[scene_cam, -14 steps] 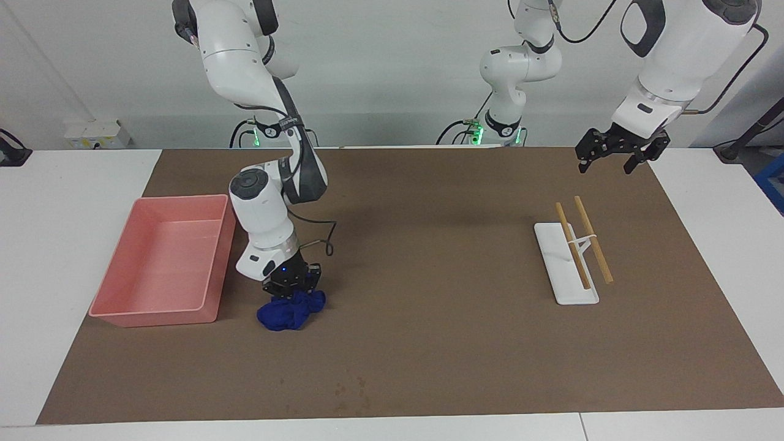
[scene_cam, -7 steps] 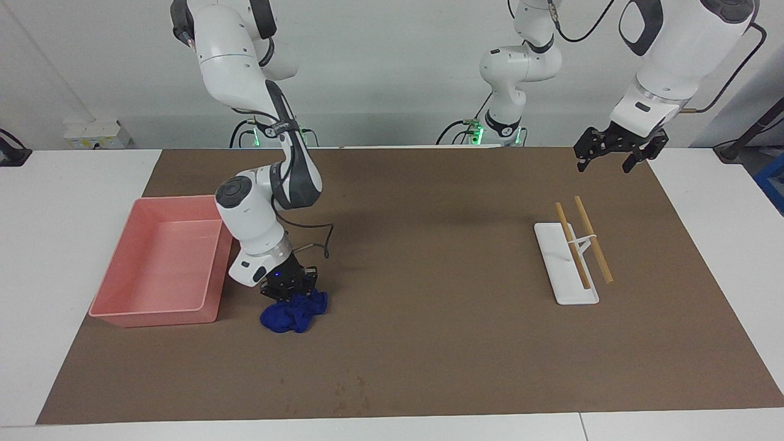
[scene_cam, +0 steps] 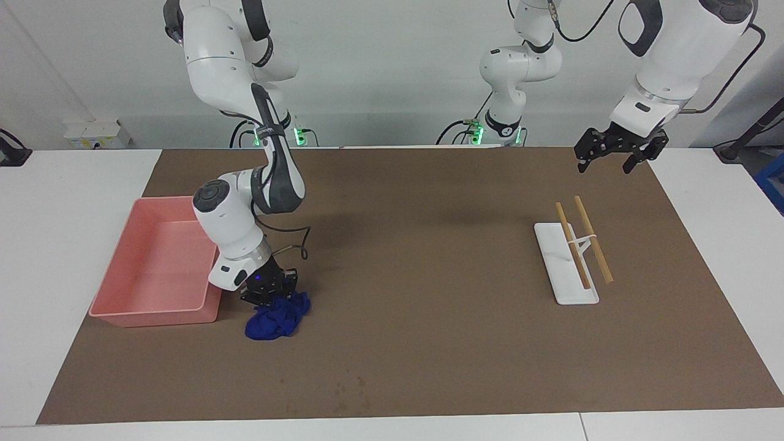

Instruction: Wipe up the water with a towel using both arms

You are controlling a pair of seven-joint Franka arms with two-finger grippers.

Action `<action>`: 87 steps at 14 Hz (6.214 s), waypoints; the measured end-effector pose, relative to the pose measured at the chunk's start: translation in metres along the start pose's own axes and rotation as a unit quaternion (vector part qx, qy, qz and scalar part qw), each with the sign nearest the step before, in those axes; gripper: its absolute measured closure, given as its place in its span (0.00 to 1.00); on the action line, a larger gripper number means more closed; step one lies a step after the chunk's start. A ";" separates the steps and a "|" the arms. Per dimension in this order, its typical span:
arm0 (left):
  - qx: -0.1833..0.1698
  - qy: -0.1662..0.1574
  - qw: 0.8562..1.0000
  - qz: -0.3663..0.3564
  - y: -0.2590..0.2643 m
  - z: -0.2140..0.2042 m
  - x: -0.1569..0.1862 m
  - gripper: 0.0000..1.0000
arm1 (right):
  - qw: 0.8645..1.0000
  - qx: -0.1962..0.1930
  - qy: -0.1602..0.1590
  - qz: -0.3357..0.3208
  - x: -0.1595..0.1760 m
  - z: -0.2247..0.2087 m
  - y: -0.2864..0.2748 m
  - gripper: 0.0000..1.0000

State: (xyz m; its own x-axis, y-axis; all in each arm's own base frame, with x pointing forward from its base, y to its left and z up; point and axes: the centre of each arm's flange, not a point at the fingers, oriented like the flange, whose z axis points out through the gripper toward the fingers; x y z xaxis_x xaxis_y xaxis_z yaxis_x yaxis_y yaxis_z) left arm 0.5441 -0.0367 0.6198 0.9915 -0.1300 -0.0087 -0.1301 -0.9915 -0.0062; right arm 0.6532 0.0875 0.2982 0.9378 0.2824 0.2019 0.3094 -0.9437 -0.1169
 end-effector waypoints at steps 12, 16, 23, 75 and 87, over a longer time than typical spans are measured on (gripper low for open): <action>-0.002 0.003 1.000 0.002 0.003 -0.001 0.000 0.00 | 0.972 0.070 -0.219 0.053 -0.067 -0.035 0.026 0.77; -0.002 0.003 1.000 0.002 0.002 -0.001 0.000 0.00 | 0.958 0.066 -0.257 0.109 -0.080 -0.051 0.013 0.77; -0.002 0.003 1.000 0.002 0.002 -0.001 0.000 0.00 | 0.933 0.066 -0.274 0.222 -0.083 -0.053 -0.005 0.77; -0.002 0.003 1.000 0.002 0.002 -0.001 0.000 0.00 | 0.995 -0.043 -0.069 -0.061 -0.079 -0.390 0.055 0.00; -0.002 0.003 1.000 0.002 0.002 -0.001 0.000 0.00 | 0.992 -0.067 -0.109 0.011 -0.070 -0.392 -0.052 0.00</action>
State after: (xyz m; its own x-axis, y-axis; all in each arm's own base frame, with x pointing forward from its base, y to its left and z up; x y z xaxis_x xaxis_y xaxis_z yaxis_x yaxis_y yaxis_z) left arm 0.5438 -0.0390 0.6207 0.9911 -0.1334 -0.0030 -0.1335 -0.9911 -0.0030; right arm 0.5094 0.0493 0.6713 0.9602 0.2788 -0.0155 0.2790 -0.9602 0.0136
